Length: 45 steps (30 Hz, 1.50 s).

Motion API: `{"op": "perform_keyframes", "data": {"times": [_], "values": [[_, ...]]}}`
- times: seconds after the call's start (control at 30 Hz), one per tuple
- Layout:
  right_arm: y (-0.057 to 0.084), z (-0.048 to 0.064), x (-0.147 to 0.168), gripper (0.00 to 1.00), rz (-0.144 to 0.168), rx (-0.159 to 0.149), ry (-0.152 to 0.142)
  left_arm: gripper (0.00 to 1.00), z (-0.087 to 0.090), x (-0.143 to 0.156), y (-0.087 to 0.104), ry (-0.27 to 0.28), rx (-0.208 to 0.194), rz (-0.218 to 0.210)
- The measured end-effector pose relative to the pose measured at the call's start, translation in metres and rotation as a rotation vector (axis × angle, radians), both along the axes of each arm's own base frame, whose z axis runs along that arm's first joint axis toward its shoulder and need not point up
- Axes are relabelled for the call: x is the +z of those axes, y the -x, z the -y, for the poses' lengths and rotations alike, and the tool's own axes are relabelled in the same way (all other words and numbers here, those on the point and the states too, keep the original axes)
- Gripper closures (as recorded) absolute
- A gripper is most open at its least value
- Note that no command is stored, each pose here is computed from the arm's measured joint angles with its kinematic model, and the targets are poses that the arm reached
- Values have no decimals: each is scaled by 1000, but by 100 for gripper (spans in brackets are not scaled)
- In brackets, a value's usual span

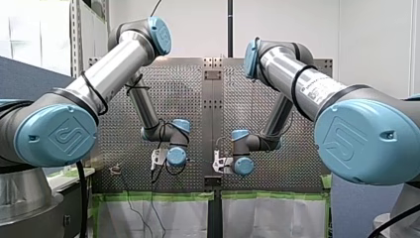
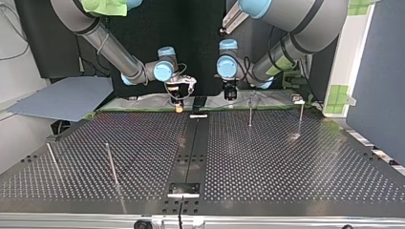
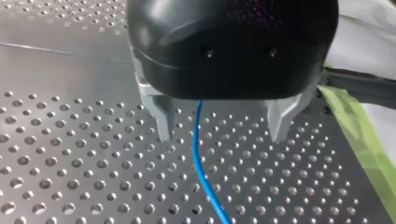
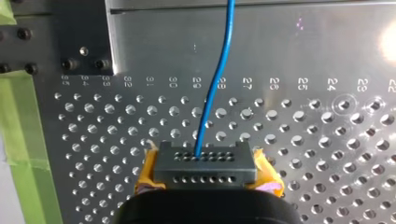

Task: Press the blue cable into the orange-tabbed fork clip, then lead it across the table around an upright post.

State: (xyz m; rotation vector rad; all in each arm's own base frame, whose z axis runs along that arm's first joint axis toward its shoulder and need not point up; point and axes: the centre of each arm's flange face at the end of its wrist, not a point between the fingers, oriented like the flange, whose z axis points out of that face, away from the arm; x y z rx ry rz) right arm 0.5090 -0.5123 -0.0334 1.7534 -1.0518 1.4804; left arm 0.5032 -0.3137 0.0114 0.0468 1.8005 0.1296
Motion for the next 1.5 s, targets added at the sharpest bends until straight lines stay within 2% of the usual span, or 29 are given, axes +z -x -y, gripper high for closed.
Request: {"op": "perform_keyframes", "data": {"times": [0.33,0.6,0.63,0.67,0.7,0.73,0.77,0.8,0.83,0.87,0.9,0.97,1.5], "values": [[0,0,0,100,-3,1,-1,0,5,8,-12,53,4,26],[1,0,-1,100,-4,0,-2,0,4,8,-12,35,9,19],[1,0,-2,100,-5,0,-2,2,4,8,-12,33,11,18],[1,0,-2,100,-5,0,-3,11,4,8,-12,30,13,17],[1,0,-2,100,-5,0,-3,11,4,8,-12,26,16,17],[1,0,-2,100,-5,0,-3,33,3,8,-12,23,17,17],[1,0,-2,100,-5,0,-3,45,3,8,-12,21,18,17],[1,0,-2,100,-5,0,-3,45,3,8,-11,18,20,17],[1,0,-2,100,-5,0,-3,58,3,8,-11,16,23,17],[1,0,-2,100,-5,0,-3,78,3,8,-11,14,27,18],[1,0,-2,100,-5,0,-3,78,3,8,-11,11,34,19],[1,0,-2,100,-5,0,-3,100,2,9,-11,8,42,20],[1,-1,-3,100,-5,1,-5,100,4,8,-9,-5,39,17]]}}
